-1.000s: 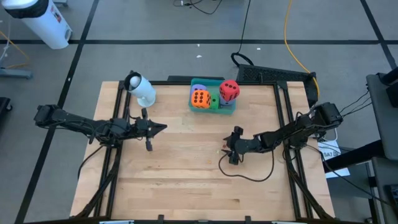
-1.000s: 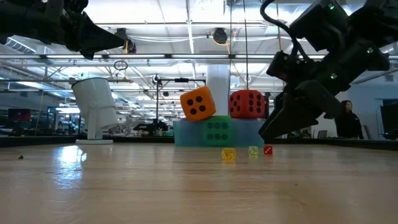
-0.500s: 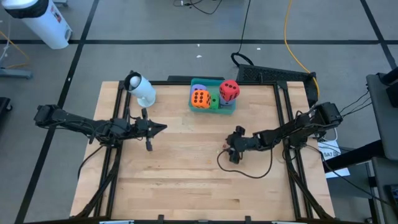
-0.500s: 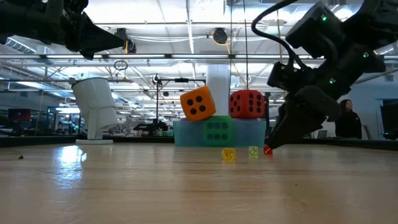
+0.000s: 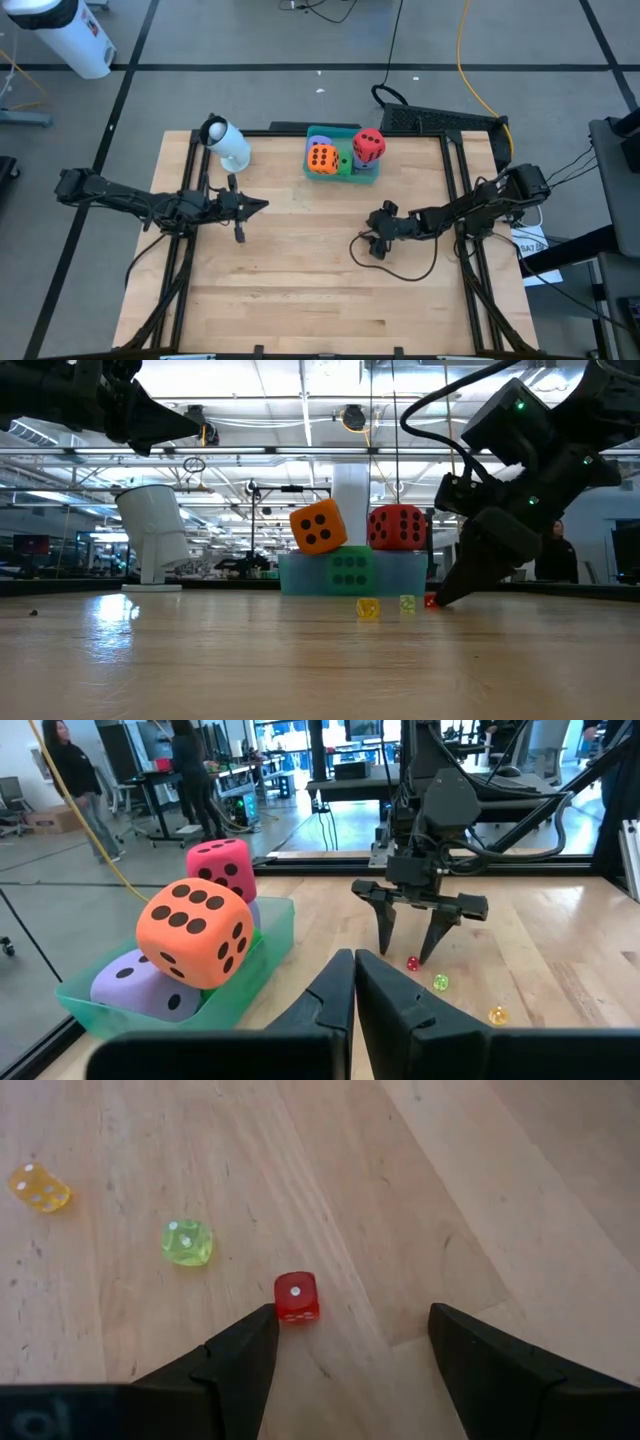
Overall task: Pick & Place Dice
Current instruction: Put the small red dice into the green bin
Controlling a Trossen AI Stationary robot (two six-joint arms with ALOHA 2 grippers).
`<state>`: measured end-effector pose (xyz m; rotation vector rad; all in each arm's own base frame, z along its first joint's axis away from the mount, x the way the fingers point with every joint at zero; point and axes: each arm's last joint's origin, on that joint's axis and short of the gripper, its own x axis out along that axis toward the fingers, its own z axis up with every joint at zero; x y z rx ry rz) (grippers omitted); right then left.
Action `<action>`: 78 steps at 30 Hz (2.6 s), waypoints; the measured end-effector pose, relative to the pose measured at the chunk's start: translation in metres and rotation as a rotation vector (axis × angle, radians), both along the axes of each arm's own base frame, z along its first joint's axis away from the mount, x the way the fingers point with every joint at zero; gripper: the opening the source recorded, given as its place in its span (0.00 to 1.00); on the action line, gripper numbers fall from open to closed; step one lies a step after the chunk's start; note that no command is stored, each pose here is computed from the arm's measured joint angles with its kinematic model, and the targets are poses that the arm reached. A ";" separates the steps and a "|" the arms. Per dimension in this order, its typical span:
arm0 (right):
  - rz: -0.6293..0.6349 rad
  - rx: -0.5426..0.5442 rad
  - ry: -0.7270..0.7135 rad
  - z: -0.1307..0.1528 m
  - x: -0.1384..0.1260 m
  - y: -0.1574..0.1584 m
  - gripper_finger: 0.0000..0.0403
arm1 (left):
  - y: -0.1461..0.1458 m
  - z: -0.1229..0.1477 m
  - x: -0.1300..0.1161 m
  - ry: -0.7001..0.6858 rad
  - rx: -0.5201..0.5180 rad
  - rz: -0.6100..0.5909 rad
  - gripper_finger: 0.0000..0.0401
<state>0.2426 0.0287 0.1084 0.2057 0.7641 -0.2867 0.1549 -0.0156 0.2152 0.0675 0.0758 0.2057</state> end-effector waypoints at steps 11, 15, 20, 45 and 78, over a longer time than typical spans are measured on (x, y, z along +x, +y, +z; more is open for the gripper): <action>-0.021 -0.001 0.001 0.000 0.000 -0.005 0.62 | 0.000 0.000 0.000 -0.001 0.000 0.000 0.06; -0.026 0.003 0.000 0.000 0.000 -0.005 0.61 | 0.000 0.000 0.000 -0.001 0.000 0.000 0.06; -0.030 0.005 0.000 0.000 0.000 -0.005 0.55 | 0.000 0.000 0.000 -0.001 0.000 0.000 0.06; 0.065 -0.101 0.023 0.000 0.000 -0.001 0.42 | 0.000 0.000 0.000 -0.001 0.000 0.000 0.06; 0.377 -0.131 -0.004 0.003 0.007 -0.032 0.45 | 0.000 0.000 0.000 0.005 0.026 -0.001 0.06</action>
